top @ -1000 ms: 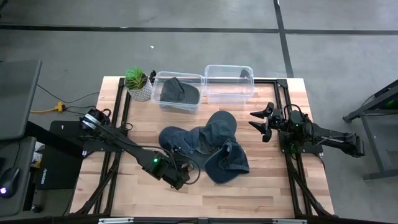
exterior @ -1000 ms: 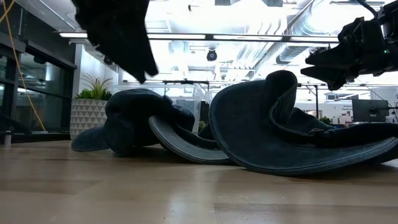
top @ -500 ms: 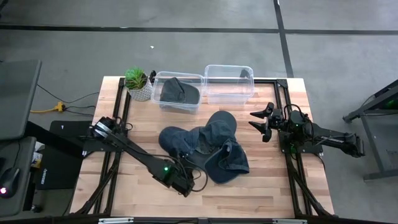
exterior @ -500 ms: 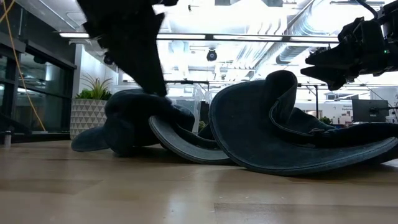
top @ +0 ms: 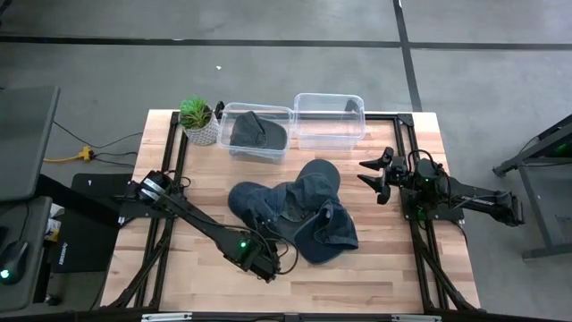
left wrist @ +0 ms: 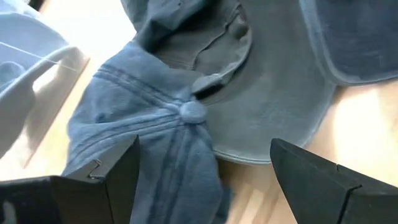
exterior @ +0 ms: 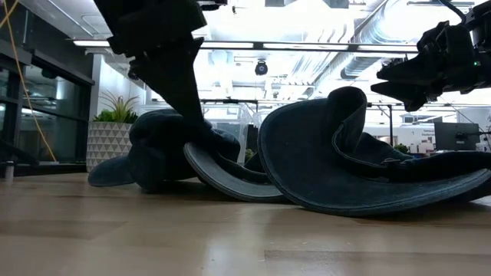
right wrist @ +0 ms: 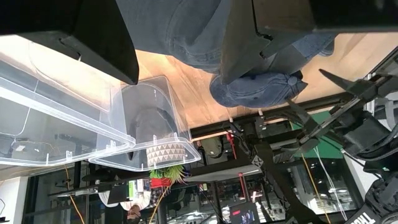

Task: Pick & Place hat
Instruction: Put the middle left blue cap into the right transparent bin

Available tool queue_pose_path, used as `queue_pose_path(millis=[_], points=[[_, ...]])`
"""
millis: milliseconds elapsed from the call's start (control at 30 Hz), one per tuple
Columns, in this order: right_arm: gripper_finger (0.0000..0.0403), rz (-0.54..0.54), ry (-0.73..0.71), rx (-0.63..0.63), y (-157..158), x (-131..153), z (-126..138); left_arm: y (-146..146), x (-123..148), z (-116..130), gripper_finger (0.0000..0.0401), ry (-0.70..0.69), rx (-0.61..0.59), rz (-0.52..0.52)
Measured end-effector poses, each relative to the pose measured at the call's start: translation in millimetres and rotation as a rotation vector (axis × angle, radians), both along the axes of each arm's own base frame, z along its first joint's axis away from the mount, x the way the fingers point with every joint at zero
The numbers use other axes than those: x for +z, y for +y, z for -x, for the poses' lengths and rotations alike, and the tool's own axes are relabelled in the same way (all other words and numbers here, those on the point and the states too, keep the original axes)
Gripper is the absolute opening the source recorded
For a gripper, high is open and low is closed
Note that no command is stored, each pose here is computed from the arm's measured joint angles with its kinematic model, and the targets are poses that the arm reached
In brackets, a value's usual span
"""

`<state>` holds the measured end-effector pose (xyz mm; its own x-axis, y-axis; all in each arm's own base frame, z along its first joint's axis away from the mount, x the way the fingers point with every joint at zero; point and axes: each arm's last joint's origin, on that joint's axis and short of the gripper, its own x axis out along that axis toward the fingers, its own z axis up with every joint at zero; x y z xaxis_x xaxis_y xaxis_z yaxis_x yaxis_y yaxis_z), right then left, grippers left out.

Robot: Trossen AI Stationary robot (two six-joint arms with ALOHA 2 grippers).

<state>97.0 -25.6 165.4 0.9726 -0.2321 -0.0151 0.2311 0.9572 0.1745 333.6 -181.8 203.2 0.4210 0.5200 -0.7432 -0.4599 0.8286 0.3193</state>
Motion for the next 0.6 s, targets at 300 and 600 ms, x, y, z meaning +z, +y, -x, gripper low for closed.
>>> queue_pose_path(millis=[300,600], points=[[0.0222,0.0,0.0,0.0,0.0,0.0,0.0,4.2,-0.6,6.6,0.0302,0.033,0.051,-0.025],[0.0222,0.0,-0.001,0.0,0.0,0.1,0.0,6.9,-9.9,2.9,0.0302,0.063,0.072,-0.02]])
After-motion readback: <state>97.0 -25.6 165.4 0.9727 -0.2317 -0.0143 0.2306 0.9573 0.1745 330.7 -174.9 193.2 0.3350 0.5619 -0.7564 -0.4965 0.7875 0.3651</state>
